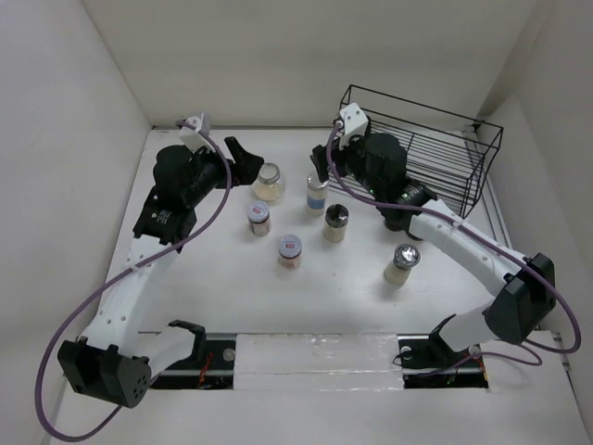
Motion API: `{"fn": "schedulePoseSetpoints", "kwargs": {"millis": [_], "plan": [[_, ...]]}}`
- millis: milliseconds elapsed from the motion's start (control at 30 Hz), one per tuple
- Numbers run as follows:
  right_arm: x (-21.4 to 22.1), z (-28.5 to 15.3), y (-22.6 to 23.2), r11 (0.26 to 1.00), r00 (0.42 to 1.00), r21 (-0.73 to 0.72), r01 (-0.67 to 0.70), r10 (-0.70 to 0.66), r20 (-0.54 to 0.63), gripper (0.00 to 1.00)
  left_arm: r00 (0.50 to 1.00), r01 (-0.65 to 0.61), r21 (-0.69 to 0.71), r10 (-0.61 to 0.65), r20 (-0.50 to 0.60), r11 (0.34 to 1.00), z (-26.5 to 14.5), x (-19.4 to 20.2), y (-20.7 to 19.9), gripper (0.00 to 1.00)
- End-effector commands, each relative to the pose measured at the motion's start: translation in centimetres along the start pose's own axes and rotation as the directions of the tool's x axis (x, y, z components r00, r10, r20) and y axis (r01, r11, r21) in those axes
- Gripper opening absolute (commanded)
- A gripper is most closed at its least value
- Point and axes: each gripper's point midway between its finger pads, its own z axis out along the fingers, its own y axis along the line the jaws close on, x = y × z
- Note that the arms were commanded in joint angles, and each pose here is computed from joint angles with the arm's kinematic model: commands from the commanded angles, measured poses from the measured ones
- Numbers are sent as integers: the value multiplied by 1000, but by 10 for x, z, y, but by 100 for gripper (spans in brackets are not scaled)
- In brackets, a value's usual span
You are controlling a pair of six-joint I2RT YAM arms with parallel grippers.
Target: Organize the condiment bottles
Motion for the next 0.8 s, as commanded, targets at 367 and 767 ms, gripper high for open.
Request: {"fn": "schedulePoseSetpoints", "kwargs": {"millis": [367, 767], "plan": [[57, 13, -15, 993, 986, 118, 14, 6, -165, 9, 997, 3, -37, 0, 81, 999, -12, -13, 5, 82], [110, 45, 10, 998, 944, -3, -56, 52, -324, 100, 999, 15, -24, -14, 48, 1000, -7, -7, 4, 72]]}}
